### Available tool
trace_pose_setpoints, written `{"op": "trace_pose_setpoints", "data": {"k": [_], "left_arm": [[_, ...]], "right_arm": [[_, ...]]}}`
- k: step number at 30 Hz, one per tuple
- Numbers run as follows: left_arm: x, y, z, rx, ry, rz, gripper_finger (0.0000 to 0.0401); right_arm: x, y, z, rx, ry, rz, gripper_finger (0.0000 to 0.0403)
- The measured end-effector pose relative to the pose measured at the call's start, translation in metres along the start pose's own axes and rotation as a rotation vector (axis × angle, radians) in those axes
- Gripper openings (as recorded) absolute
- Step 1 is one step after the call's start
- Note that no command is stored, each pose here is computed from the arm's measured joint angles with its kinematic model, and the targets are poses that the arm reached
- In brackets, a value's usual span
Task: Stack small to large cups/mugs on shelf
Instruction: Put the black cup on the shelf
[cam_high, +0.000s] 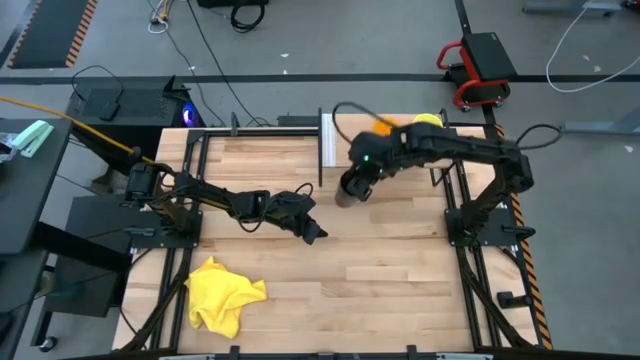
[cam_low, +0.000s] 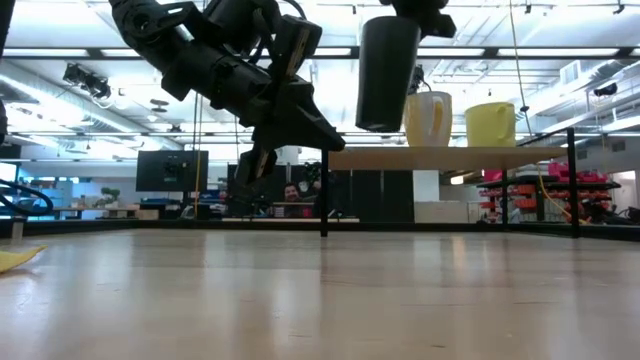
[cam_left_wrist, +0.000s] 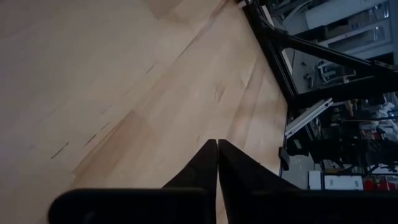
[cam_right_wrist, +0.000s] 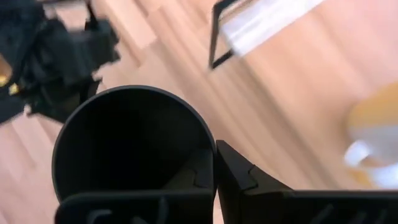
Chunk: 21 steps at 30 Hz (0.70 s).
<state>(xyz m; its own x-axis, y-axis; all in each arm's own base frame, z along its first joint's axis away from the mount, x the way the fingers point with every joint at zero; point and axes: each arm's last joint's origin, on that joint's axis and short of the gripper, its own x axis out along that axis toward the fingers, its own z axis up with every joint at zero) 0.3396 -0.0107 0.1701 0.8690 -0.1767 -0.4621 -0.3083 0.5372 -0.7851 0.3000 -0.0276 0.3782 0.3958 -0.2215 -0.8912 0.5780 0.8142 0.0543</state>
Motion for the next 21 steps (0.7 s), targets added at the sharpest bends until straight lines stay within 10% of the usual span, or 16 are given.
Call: {"op": "trace_pose_setpoints", "data": {"k": [21], "left_arm": [[0.0,0.0,0.0,-0.034,0.0,0.0,0.0023]], "right_arm": [[-0.039,-0.104,0.054,-0.004,-0.173,-0.109,0.0005]]}}
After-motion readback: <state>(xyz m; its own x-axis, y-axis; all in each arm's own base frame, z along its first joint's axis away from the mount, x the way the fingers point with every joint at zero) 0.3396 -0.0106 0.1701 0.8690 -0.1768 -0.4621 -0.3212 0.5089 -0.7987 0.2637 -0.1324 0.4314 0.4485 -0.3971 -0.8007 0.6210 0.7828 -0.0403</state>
